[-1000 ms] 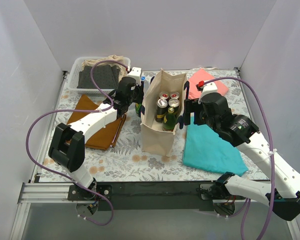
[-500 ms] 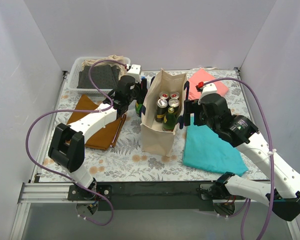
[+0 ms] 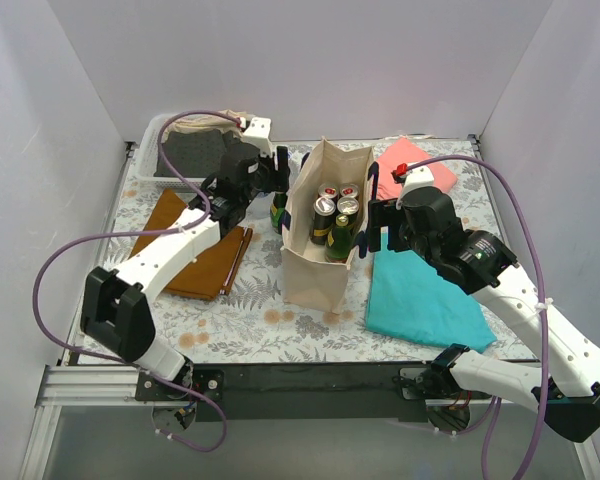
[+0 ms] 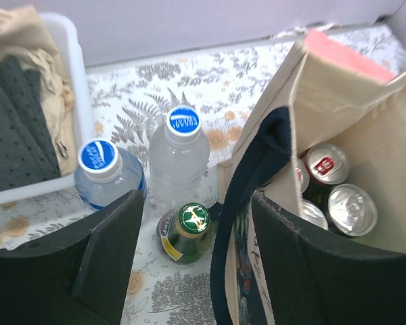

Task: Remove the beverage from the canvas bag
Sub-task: Place the drink at the center of the board, then take out the drink from the canvas bag.

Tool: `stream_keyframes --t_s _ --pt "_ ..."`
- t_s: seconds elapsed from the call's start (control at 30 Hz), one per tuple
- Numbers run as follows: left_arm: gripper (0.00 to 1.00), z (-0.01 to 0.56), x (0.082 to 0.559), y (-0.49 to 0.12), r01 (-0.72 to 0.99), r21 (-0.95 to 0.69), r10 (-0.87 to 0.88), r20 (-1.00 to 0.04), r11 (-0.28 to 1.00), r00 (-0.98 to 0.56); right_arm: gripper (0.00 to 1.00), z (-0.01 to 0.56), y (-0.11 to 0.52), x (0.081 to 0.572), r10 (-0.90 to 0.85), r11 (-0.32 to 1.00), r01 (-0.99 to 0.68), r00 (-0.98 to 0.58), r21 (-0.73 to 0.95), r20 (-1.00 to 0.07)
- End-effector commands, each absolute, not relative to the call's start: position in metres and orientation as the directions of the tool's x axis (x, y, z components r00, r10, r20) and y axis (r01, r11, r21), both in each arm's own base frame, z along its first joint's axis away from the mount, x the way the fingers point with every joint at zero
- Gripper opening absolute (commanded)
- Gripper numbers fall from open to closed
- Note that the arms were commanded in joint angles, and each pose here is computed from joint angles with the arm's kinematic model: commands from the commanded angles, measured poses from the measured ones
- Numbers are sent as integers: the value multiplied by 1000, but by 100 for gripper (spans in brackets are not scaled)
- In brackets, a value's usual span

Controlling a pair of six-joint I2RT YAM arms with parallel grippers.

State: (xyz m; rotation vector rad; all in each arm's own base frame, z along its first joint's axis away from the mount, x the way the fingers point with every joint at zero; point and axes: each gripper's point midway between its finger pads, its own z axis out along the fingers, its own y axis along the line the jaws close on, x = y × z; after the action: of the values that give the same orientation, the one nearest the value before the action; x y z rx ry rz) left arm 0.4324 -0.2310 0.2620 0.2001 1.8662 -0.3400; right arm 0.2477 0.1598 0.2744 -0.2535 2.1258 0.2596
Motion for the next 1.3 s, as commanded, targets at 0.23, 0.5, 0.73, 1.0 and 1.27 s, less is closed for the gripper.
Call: stream_keyframes --t_s 0.23,0.5,0.73,1.0,1.27 --pt "72 403 379 -220 420 -209 -153 -974 883 -164 91 301 165 250 -15 945 -293 -477 143 -879" --pt "77 421 352 -254 590 -274 -115 -949 760 -293 96 311 179 247 20 919 -335 -488 208 -873" --pt "81 426 346 -259 594 -318 -123 -931 740 -345 98 316 187 244 47 899 -356 -501 256 -864" --pt "82 410 321 -279 694 -343 -33 -908 633 -418 98 310 190 247 41 898 -357 -512 256 -858" --pt "73 355 309 -315 716 -259 136 -886 648 -444 98 289 185 251 38 918 -315 -531 239 -847"
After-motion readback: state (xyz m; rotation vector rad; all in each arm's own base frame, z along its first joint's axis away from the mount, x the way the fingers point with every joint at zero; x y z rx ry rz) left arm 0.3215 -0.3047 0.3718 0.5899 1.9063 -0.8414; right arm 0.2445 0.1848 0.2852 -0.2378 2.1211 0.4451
